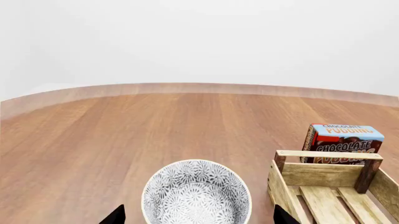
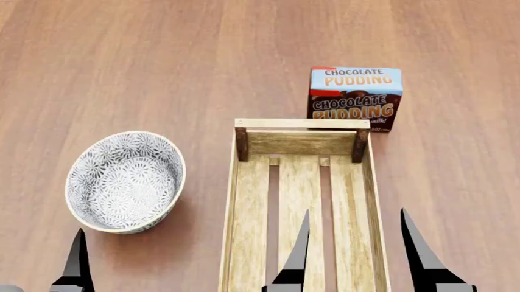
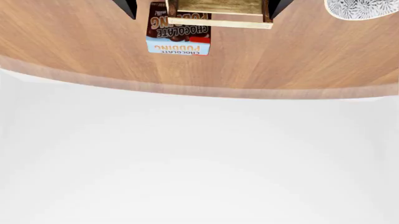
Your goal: Pick up the bowl on the left and put it in the tray.
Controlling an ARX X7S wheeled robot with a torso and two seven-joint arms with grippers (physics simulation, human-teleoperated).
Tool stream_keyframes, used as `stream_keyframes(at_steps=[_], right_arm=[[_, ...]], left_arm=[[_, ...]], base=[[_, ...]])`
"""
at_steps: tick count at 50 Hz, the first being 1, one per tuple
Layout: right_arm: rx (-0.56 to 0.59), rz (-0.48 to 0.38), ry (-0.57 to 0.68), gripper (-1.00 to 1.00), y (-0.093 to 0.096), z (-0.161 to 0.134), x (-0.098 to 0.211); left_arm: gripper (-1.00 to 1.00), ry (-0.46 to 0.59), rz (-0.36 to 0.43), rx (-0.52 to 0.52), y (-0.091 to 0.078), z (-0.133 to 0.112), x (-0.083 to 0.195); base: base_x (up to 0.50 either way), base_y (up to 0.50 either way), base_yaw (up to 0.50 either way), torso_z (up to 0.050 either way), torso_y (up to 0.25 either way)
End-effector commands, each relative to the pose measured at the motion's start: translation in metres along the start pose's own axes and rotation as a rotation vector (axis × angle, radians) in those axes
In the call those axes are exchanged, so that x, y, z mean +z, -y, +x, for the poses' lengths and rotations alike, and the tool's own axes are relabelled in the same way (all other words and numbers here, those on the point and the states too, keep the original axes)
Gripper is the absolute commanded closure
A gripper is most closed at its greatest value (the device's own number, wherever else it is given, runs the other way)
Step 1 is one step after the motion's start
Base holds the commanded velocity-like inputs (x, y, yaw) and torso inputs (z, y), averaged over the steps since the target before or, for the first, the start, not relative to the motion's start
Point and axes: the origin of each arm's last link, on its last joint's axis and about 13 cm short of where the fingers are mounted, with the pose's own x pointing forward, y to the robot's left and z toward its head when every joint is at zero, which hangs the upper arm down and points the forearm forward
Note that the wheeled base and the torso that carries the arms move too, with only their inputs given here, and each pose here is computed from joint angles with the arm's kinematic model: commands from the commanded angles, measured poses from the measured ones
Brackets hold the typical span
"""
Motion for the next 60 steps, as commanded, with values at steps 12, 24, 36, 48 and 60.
stream_keyframes(at_steps=[12, 24, 36, 48, 60], right_arm=[[-0.009, -0.001, 0.015, -1.00, 0.003, 0.001, 0.002], [-0.008, -0.002, 0.021, -1.00, 0.002, 0.001, 0.005], [-0.005, -0.003, 0.022, -1.00, 0.002, 0.000, 0.006], [-0.007, 0.008, 0.027, -1.00, 0.003, 0.001, 0.007], [-0.008, 0.012, 0.029, -1.00, 0.003, 0.000, 0.008]], left_arm=[[-1.00, 0.004, 0.017, 0.035, -0.002, 0.004, -0.003], [-1.00, -0.080, -0.050, 0.027, 0.003, 0.008, -0.007], [-1.00, -0.118, -0.214, 0.055, 0.002, 0.023, 0.004], [-1.00, -0.104, -0.275, 0.083, 0.005, 0.047, 0.020], [-1.00, -0.133, -0.290, 0.116, 0.004, 0.068, 0.013]], base=[[0.00, 0.00, 0.00, 0.034, -0.221], [0.00, 0.00, 0.00, 0.011, -0.068], [0.00, 0.00, 0.00, 0.000, 0.000], [0.00, 0.00, 0.00, 0.000, 0.000], [0.00, 0.00, 0.00, 0.000, 0.000]])
